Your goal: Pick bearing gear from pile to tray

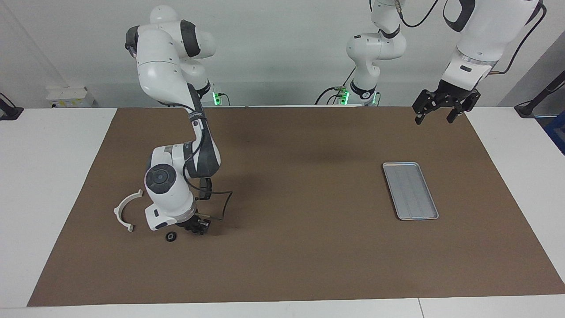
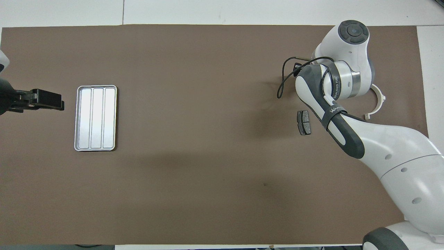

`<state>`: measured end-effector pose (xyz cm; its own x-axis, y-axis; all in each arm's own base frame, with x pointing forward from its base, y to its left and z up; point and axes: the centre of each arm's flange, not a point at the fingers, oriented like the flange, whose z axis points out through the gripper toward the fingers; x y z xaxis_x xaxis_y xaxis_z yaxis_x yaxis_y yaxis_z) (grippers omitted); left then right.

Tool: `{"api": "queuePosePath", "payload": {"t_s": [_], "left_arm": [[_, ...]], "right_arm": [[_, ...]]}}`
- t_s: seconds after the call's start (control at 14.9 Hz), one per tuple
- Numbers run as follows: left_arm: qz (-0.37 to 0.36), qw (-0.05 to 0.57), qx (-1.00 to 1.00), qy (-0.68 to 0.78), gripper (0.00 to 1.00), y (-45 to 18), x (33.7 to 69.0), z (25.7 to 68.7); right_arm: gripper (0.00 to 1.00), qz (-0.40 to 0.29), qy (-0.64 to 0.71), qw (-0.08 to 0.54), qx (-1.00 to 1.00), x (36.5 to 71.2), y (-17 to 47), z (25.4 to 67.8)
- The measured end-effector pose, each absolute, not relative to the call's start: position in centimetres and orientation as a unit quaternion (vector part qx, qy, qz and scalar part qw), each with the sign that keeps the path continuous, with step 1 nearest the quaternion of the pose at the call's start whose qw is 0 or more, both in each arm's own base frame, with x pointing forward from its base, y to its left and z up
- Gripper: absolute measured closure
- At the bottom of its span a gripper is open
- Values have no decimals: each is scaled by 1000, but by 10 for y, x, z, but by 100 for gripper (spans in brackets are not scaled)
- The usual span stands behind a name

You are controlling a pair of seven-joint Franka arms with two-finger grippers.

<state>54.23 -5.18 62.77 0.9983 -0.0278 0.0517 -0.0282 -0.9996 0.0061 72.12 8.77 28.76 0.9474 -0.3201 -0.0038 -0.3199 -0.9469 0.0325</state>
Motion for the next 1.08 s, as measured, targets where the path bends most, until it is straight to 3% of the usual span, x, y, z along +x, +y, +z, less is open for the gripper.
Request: {"api": "queuePosePath", "payload": {"t_s": [0.07,0.27,0.74,1.08], "left_arm": [[26,3,1000,-14,0,-52,542,628],[26,3,1000,-14,0,-52,542,628],[24,3,1000,-14,0,-52,541,626],[40,4,999,-17,0,-55,543,630]], "right_arm": [[69,-4,-163,16,987,722,88,288],[76,-4,-164,15,986,722,86,288],[76,-34,-165,28,985,719,81,295],[76,-70,-147,31,986,702,105,401]]}}
